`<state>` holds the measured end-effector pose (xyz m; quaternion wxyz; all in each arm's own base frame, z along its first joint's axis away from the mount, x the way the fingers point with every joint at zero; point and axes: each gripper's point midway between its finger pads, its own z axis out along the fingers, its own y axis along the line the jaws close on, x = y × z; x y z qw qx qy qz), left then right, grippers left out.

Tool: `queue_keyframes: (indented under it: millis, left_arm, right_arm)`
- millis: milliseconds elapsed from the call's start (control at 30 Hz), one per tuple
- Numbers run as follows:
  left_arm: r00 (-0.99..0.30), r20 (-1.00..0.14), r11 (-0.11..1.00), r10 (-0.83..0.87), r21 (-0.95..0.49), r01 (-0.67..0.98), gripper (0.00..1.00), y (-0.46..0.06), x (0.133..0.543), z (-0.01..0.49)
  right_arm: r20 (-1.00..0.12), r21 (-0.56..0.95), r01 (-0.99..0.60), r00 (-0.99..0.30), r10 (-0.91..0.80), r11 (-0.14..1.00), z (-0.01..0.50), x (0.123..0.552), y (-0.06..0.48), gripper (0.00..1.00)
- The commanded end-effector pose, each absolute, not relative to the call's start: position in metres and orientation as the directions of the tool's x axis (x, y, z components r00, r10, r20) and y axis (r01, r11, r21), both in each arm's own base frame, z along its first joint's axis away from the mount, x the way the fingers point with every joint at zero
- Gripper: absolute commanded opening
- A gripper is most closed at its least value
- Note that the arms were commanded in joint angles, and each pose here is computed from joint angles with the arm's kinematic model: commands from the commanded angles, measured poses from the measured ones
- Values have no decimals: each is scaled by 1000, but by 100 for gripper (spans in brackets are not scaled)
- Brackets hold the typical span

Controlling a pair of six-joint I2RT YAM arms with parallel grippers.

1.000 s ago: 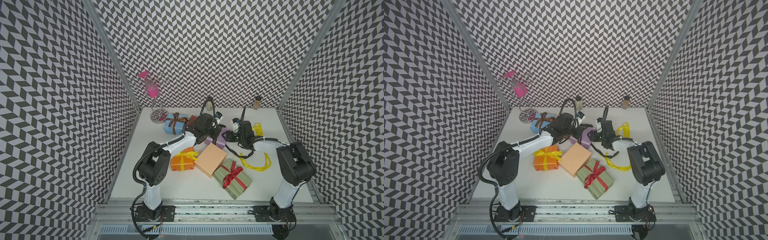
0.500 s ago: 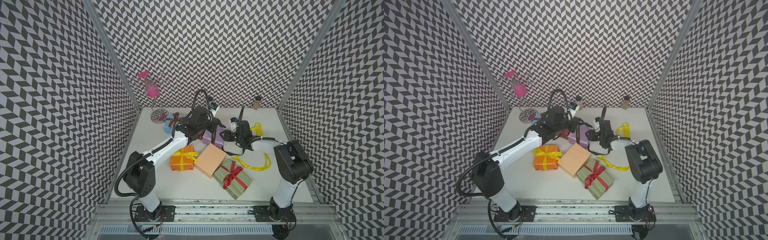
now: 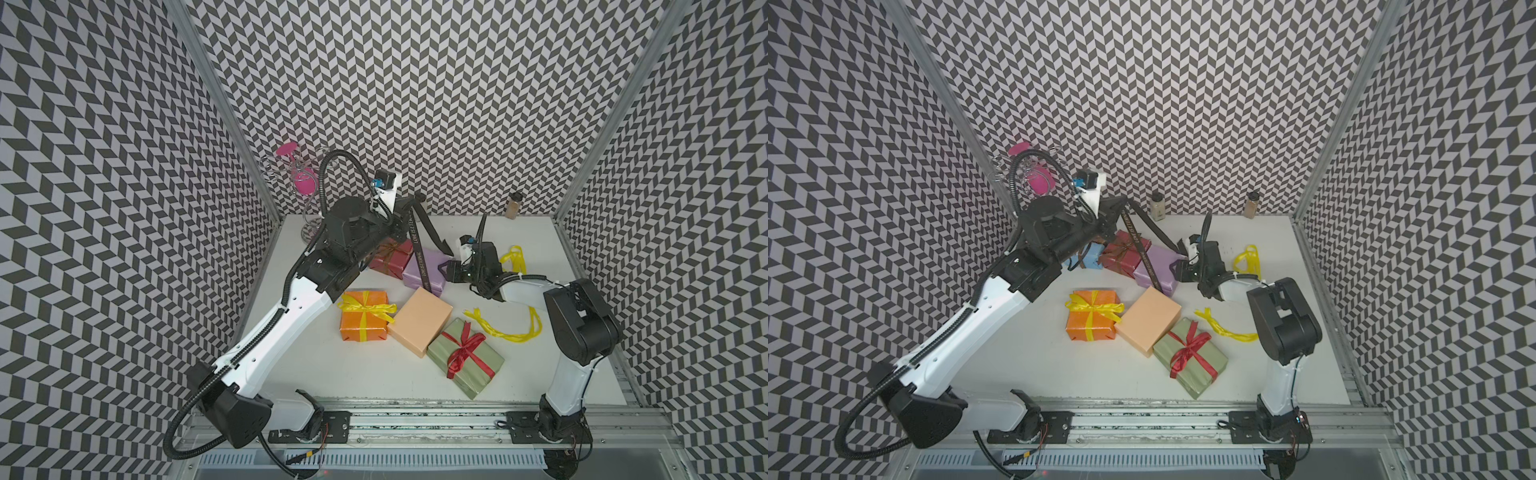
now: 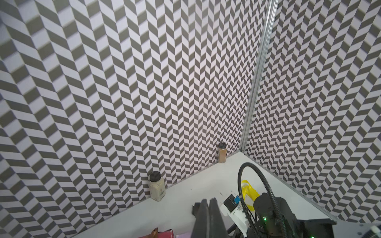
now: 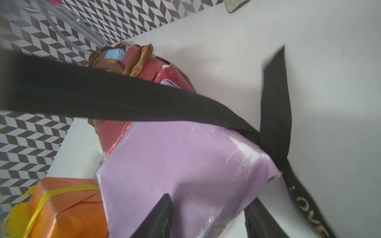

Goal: Untie the ribbon bows on the gift boxes
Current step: Pull the ribbon from the gift box.

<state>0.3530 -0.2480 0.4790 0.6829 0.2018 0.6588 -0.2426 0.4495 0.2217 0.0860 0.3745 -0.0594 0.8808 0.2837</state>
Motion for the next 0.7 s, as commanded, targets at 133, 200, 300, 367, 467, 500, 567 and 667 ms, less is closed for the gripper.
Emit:
queue_keyframes:
  millis: [133, 200, 300, 367, 467, 500, 567, 667]
  left_arm:
    - [309, -925, 863, -220, -37, 504, 0, -187, 313, 588]
    - [339, -912, 876, -230, -42, 481, 0, -178, 310, 601]
    - [390, -888, 889, -241, -41, 457, 0, -166, 302, 622]
    - [430, -870, 896, -242, -31, 442, 0, -159, 294, 637]
    - [488, -842, 920, -230, -25, 392, 0, -144, 284, 659]
    - [506, -833, 929, -224, -26, 369, 0, -138, 280, 667]
    - [540, -816, 946, -205, -24, 323, 0, -127, 273, 678]
    - [586, -793, 970, -163, -22, 240, 0, -110, 266, 693]
  right_arm:
    - [-591, 415, -232, -804, 67, 880, 31, 426, 207, 55]
    - [-589, 418, -230, -805, 69, 879, 30, 426, 207, 55]
    - [-589, 419, -231, -805, 69, 878, 30, 425, 207, 55]
    - [-589, 420, -233, -805, 69, 877, 30, 425, 208, 55]
    - [-587, 422, -232, -806, 69, 876, 29, 424, 208, 55]
    - [-588, 423, -232, -806, 70, 876, 29, 424, 208, 55]
    - [-588, 422, -234, -806, 68, 876, 29, 424, 208, 55]
    - [-589, 422, -237, -805, 66, 875, 30, 424, 208, 55]
